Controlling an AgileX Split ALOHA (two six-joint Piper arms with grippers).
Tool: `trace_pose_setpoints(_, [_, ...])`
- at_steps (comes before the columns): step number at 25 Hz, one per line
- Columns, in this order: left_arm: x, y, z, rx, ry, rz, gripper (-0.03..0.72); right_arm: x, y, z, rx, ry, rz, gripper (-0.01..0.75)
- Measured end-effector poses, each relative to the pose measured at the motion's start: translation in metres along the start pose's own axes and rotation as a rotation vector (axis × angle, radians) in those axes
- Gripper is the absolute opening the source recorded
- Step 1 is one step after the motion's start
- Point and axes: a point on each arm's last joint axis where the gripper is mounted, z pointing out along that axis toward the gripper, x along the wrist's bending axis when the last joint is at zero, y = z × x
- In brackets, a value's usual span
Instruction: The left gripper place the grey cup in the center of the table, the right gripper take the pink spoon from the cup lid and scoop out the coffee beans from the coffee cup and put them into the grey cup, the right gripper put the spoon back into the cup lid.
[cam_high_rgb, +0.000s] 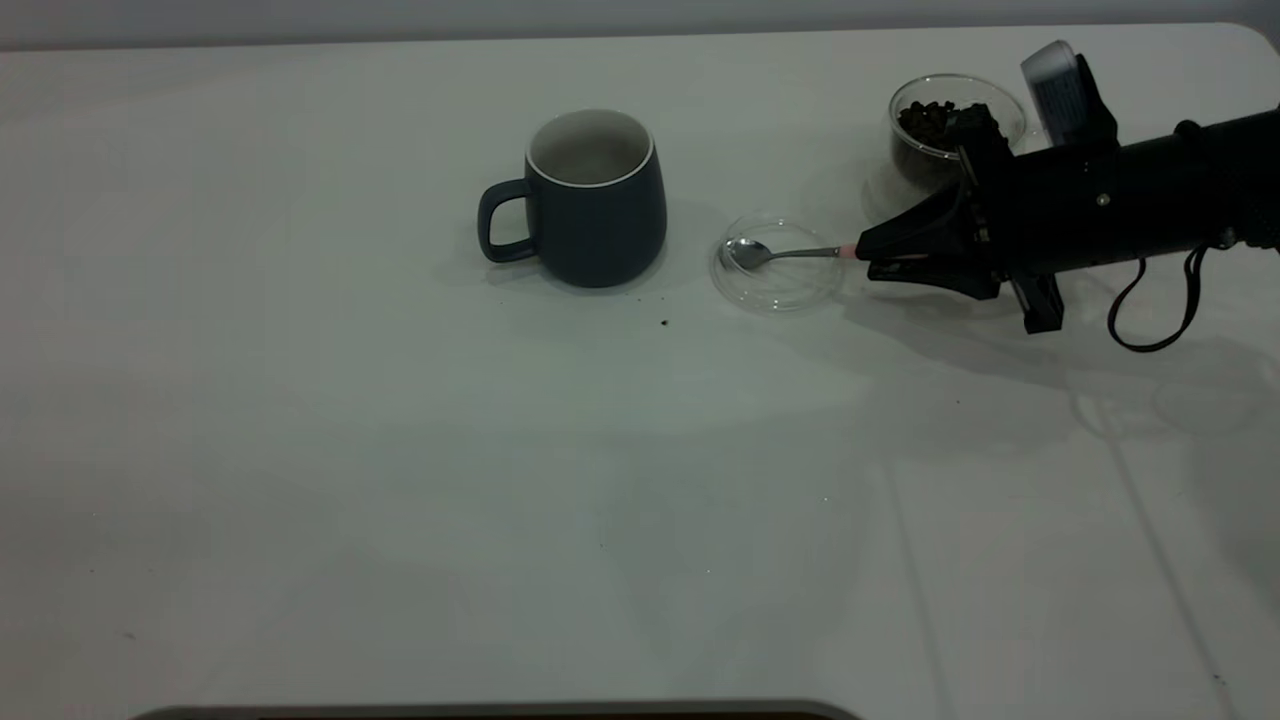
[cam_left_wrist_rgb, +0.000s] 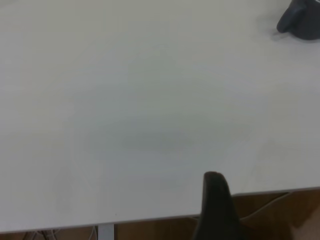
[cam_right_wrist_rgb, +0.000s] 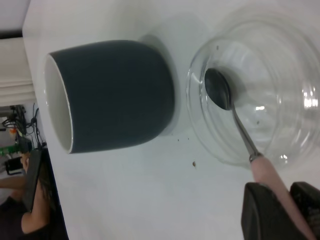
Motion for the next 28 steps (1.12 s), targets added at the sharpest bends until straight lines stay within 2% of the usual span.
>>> trace_pose_setpoints(4, [0.0,0.0,0.0,0.0,0.0,-0.003,0.567,-0.001,0.0,0.0,-0.003,-0.012,-0.007,0.163])
trace_pose_setpoints(10, [0.0,0.0,0.0,0.0,0.0,-0.002,0.567,-0.004,0.0,0.0,-0.005,-0.035,-0.022,0.451])
trace_pose_setpoints(14, [0.0,0.0,0.0,0.0,0.0,-0.002,0.567,-0.005,0.001,-0.001,-0.004,-0.038,-0.026,0.585])
trace_pose_setpoints(18, [0.0,0.0,0.0,0.0,0.0,-0.002,0.567,-0.01,0.009,-0.019,0.011,-0.077,-0.057,0.597])
trace_pose_setpoints(22, [0.0,0.0,0.0,0.0,0.0,-0.002,0.567,0.009,0.025,-0.06,0.039,-0.198,-0.12,0.59])
trace_pose_setpoints(25, [0.0,0.0,0.0,0.0,0.0,-0.002,0.567,0.04,0.031,-0.094,0.068,-0.313,-0.182,0.589])
trace_pose_setpoints(28, [0.0,0.0,0.0,0.0,0.0,-0.002,0.567,0.083,0.028,-0.131,0.086,-0.437,-0.28,0.589])
